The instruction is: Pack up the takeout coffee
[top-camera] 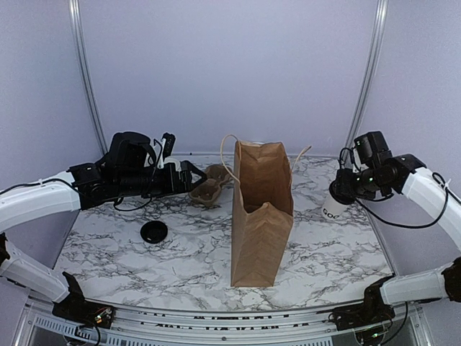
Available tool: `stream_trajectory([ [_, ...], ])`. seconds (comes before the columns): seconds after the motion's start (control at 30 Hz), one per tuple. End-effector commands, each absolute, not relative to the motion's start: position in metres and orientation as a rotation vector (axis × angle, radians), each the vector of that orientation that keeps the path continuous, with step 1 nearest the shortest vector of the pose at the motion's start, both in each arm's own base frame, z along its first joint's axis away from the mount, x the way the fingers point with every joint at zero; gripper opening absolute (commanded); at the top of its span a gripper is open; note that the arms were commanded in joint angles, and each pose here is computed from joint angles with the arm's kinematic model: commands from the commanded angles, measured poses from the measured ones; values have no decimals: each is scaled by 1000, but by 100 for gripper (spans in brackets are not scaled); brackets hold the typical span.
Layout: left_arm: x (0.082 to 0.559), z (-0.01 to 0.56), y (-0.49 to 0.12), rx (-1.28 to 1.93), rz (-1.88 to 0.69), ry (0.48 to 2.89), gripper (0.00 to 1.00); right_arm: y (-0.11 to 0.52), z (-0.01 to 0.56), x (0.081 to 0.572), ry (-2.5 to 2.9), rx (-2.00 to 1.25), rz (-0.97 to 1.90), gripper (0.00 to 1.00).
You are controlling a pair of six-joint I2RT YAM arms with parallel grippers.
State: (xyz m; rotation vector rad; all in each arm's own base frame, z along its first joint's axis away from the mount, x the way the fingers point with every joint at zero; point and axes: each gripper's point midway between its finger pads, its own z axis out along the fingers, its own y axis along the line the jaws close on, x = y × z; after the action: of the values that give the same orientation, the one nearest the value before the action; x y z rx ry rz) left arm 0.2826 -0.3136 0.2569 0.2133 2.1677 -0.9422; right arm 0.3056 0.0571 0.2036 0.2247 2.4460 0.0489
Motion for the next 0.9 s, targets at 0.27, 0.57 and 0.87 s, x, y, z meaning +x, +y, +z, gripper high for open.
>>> stream_trajectory([
  [0.27, 286, 285, -318, 213, -998, 2100, 99, 91, 369, 322, 2103, 100, 254, 59],
  [0.57, 283, 278, -316, 204, -999, 2117, 99, 119, 444, 333, 1940, -10, 396, 59],
  [0.87, 283, 269, -317, 204, -992, 2140, 99, 152, 486, 333, 1843, -122, 560, 59],
])
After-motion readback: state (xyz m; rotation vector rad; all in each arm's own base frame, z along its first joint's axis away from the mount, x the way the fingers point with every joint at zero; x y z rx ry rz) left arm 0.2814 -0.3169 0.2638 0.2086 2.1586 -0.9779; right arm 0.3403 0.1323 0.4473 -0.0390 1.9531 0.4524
